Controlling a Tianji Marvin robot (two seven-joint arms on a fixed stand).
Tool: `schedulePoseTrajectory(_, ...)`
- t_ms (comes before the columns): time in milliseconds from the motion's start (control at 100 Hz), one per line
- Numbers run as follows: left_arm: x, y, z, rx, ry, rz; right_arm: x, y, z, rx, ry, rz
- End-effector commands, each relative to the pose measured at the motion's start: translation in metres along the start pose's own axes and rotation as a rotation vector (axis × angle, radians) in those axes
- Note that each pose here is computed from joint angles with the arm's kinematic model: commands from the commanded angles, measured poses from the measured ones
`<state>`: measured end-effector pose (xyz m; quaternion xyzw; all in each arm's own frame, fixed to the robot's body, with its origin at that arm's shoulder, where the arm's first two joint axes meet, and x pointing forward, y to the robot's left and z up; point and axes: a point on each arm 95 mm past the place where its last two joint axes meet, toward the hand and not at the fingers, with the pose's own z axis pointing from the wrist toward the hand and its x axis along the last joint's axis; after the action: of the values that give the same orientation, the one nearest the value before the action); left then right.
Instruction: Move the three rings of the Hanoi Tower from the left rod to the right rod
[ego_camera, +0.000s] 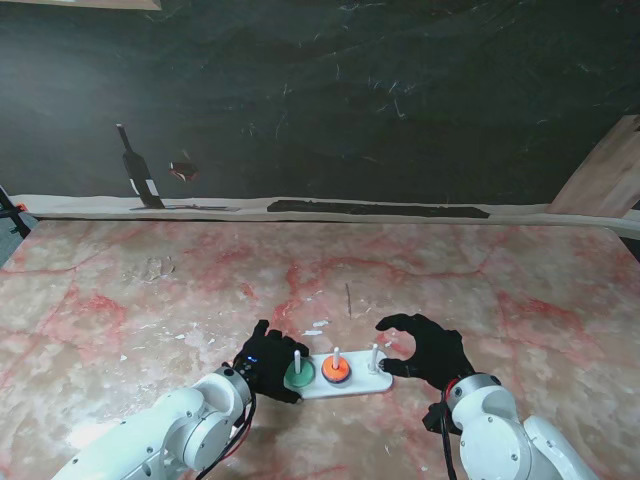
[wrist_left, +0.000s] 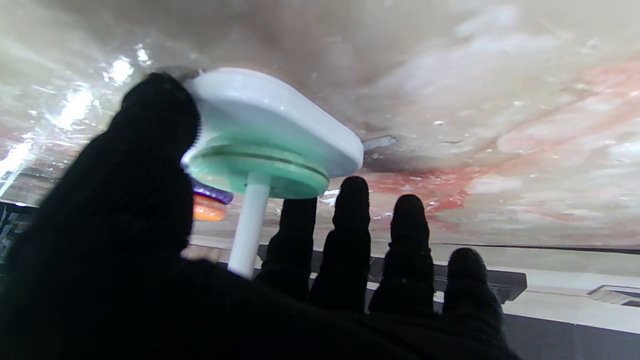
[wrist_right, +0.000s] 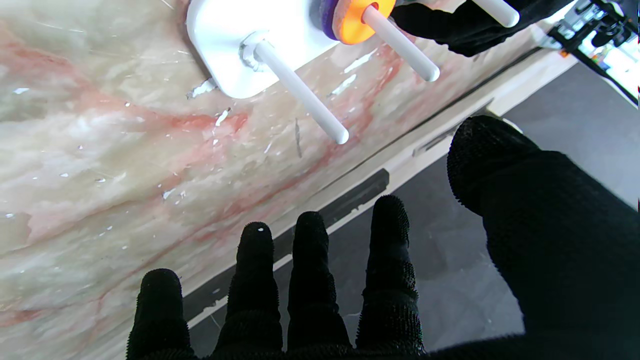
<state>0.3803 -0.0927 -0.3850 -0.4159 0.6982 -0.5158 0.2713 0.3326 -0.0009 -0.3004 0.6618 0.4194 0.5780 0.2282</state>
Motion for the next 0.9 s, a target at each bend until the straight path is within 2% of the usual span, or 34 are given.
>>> schedulePoseTrajectory(0,0.001,-0.001,0.001,0.003,-0.004,-0.002,0.001,-0.003,-0.002,0.003,-0.003,0.008)
schedulePoseTrajectory(570,-0.004,-0.004,-0.007,0.023,-0.048,0.0,0.0,-0.003,-0.001,0.007,-0.002,0.016)
schedulePoseTrajectory(890,0.003,-0.003,-0.005,0.03,-0.017,-0.015,0.0,-0.004,0.0,0.012,-0.001,0.017)
